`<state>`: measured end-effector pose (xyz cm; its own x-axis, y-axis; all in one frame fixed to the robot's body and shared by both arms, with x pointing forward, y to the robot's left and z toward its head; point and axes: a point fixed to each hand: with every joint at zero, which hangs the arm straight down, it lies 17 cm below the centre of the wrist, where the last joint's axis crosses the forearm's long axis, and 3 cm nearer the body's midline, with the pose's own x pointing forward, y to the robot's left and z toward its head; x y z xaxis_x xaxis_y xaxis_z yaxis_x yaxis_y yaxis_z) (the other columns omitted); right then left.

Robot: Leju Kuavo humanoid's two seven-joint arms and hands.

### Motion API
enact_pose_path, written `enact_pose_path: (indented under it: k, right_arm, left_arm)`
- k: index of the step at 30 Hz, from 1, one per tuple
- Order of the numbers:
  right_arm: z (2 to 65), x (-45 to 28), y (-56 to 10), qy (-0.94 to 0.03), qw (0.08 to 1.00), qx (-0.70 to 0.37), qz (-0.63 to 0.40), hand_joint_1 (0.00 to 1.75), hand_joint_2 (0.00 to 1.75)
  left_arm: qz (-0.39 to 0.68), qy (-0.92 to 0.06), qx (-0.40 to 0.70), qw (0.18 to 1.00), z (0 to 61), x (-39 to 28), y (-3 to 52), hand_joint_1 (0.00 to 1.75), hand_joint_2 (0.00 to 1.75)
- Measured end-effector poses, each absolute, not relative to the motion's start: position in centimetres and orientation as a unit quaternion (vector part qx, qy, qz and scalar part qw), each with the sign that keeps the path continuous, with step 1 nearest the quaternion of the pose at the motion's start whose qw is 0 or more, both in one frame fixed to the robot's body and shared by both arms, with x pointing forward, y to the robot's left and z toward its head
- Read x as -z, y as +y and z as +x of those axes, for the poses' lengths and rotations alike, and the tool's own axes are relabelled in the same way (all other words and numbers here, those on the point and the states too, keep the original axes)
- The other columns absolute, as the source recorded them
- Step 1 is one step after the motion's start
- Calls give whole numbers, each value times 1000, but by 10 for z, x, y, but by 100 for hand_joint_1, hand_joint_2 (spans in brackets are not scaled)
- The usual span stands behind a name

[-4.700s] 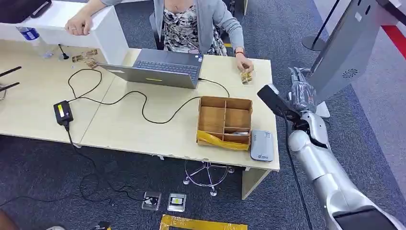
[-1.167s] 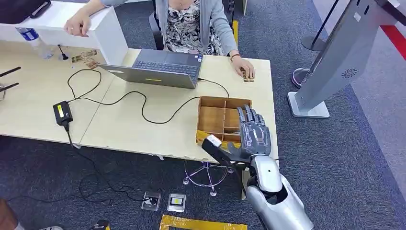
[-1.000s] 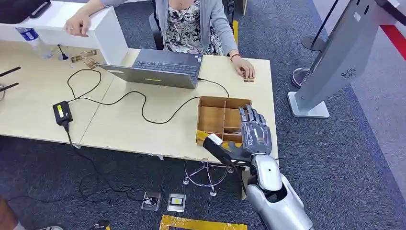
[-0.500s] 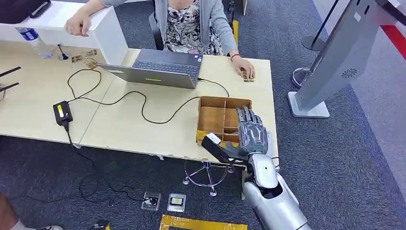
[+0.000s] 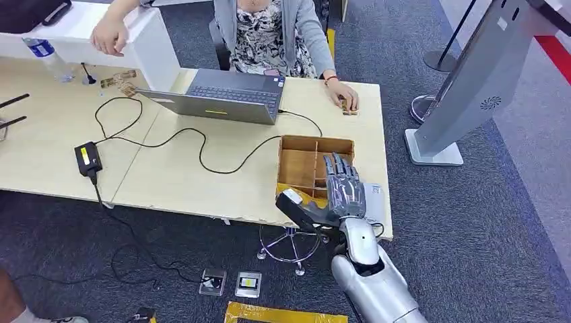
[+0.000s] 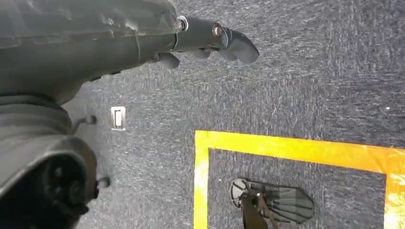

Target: Pass the card to the sensor for recognition and then transmit it.

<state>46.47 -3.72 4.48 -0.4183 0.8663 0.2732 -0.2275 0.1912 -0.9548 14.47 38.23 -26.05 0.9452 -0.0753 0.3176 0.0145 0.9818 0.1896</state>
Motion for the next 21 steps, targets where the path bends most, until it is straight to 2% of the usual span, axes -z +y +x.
enact_pose_path:
  k: [21]
  right_arm:
    - [464,-17,-53,-583,498,-584,-266,0,175]
  left_arm:
    - [89,-168,39,981,151,260,376,0,0]
